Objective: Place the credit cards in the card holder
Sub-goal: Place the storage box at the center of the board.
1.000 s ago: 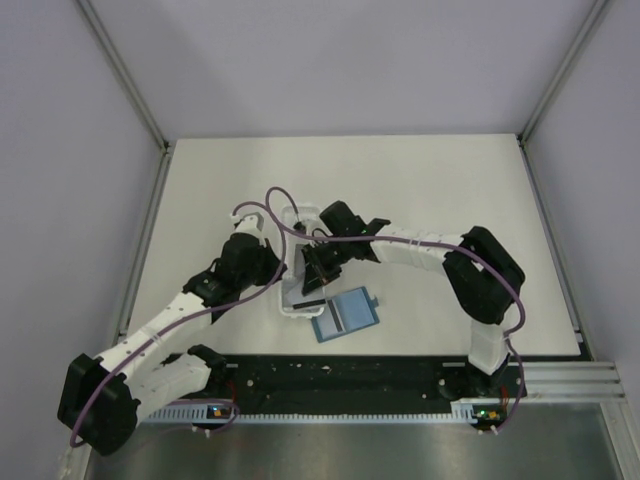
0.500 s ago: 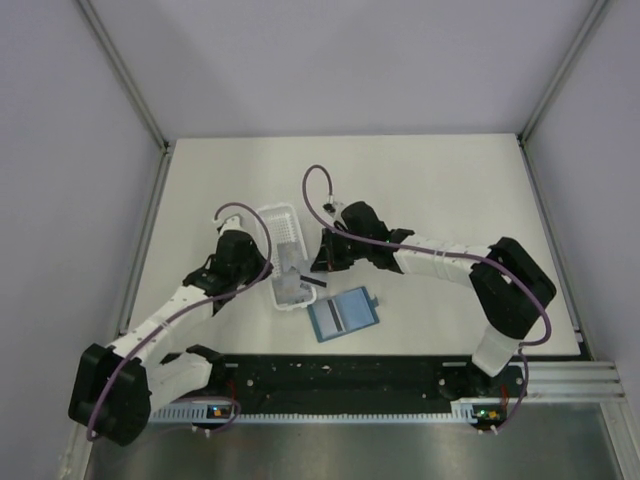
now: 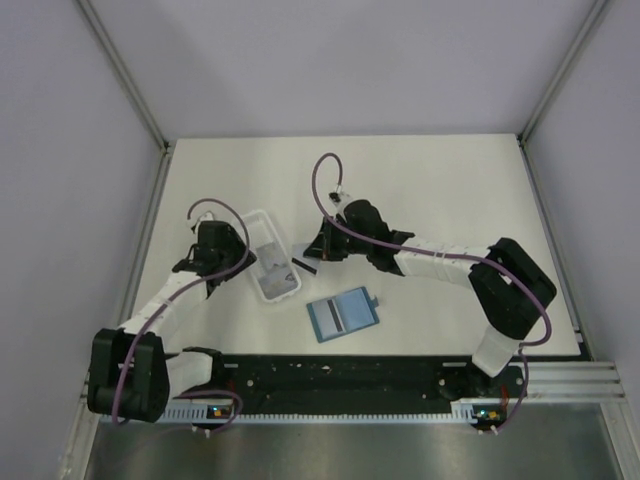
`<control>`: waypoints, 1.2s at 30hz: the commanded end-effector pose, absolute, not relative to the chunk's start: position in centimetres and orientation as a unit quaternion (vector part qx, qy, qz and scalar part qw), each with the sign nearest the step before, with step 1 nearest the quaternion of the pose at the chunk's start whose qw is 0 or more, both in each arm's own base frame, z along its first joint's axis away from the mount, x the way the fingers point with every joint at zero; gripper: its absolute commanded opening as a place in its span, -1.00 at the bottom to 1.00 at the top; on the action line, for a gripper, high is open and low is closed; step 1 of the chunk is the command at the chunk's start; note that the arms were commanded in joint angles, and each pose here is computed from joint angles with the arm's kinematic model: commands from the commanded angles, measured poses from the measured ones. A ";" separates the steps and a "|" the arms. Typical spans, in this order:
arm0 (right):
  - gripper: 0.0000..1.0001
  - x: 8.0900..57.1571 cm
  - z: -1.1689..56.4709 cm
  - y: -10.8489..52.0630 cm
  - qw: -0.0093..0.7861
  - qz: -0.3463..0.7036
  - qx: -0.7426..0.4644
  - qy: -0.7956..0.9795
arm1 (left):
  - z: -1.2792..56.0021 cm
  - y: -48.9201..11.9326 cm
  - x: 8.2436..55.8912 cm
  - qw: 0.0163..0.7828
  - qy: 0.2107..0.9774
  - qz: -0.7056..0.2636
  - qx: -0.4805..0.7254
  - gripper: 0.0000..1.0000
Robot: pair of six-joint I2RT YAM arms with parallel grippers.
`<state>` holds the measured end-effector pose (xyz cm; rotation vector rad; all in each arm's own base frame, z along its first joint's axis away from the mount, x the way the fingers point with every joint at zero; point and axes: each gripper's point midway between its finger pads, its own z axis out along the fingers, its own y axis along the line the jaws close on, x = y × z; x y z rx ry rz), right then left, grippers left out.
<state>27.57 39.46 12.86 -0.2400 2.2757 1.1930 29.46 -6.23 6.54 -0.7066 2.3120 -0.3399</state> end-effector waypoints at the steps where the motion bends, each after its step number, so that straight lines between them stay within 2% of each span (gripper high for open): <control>1: -1.00 28.8 18.8 40.1 0.334 0.496 -0.082 0.797 | 10.5 -6.6 31.4 0.379 0.876 -0.157 -0.253 0.17; 4: -1.00 28.5 19.8 39.8 0.327 0.530 -0.063 0.780 | 13.5 -8.5 31.0 0.402 0.864 -0.218 -0.211 0.24; 7: -1.00 28.6 21.0 39.9 0.293 0.595 -0.044 0.747 | 16.9 -10.9 29.7 0.450 0.828 -0.301 -0.145 0.23; 11: -1.00 29.1 22.1 39.6 0.277 0.645 -0.021 0.712 | 19.4 -12.3 28.0 0.484 0.787 -0.364 -0.119 0.23; 17: -1.00 29.2 23.8 39.9 0.275 0.664 -0.024 0.695 | 21.4 -14.9 26.0 0.468 0.751 -0.457 -0.089 0.26; 23: -1.00 28.9 24.5 40.2 0.268 0.674 -0.032 0.688 | 21.9 -16.5 25.9 0.445 0.741 -0.496 -0.074 0.30; 36: -1.00 27.2 24.4 41.2 0.234 0.685 -0.069 0.686 | 22.4 -17.2 26.9 0.449 0.731 -0.507 -0.079 0.28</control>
